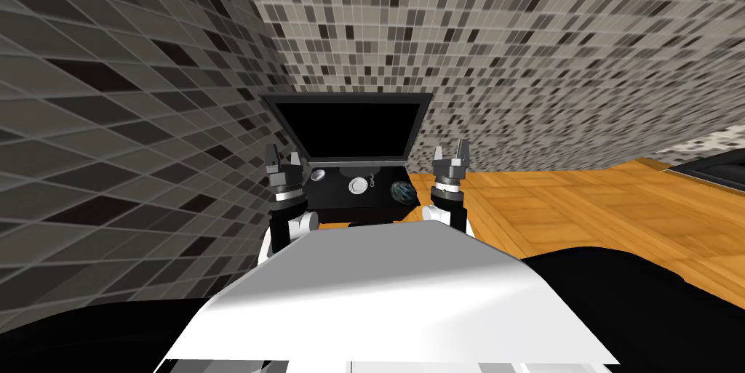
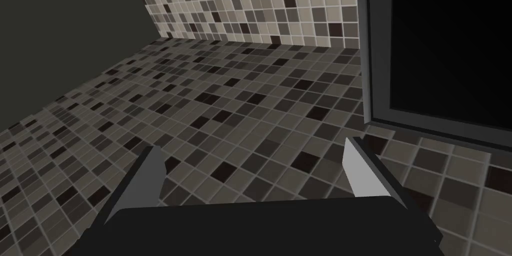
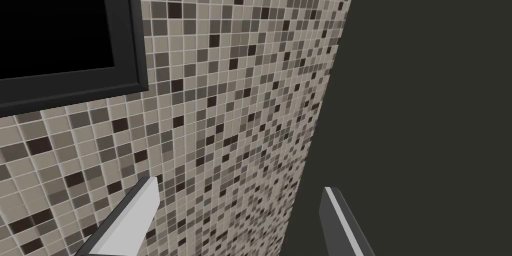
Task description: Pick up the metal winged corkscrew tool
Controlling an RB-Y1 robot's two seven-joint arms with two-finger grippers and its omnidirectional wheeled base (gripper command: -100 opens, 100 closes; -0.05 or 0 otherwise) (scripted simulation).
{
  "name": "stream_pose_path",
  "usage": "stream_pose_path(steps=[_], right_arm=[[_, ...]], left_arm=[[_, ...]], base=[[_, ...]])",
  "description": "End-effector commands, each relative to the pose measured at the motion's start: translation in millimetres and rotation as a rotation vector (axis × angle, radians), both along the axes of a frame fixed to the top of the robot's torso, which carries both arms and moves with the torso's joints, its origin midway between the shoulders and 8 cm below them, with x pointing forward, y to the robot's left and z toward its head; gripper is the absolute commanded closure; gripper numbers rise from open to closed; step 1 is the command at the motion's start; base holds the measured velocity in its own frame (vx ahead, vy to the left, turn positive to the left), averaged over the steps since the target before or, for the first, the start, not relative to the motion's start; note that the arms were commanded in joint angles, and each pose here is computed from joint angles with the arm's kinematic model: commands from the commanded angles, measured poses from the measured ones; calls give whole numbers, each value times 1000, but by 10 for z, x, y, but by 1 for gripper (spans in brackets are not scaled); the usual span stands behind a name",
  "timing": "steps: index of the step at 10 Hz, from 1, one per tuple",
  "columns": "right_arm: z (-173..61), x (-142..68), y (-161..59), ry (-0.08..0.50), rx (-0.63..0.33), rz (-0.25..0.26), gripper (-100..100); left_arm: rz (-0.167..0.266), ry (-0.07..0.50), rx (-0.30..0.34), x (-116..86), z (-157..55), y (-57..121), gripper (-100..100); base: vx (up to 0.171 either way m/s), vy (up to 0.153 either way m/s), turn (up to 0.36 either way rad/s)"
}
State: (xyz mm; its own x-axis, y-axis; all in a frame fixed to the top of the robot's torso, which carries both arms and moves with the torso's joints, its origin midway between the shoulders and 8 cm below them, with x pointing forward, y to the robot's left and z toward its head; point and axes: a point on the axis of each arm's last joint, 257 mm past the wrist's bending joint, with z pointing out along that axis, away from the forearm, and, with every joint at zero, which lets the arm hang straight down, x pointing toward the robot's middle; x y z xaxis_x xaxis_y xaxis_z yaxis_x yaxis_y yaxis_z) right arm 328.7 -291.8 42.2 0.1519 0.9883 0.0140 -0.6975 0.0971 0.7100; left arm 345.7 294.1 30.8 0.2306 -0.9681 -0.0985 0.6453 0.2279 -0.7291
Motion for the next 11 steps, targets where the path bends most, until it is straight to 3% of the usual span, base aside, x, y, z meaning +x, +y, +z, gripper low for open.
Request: stream_pose_path(steps=[1,7,11], right_arm=[[-162,130,112,46,-44,26,-100],[-858,542,475,216,-189,105,-100],[-1275,699,597,308,-253,135,-100]], left_arm=[[0,0,0,0,0,0,0],[0,0,0,0,0,0,0],[0,0,0,0,0,0,0]], base=[[-38,6,183],[-66,7,178],[-45,6,131]])
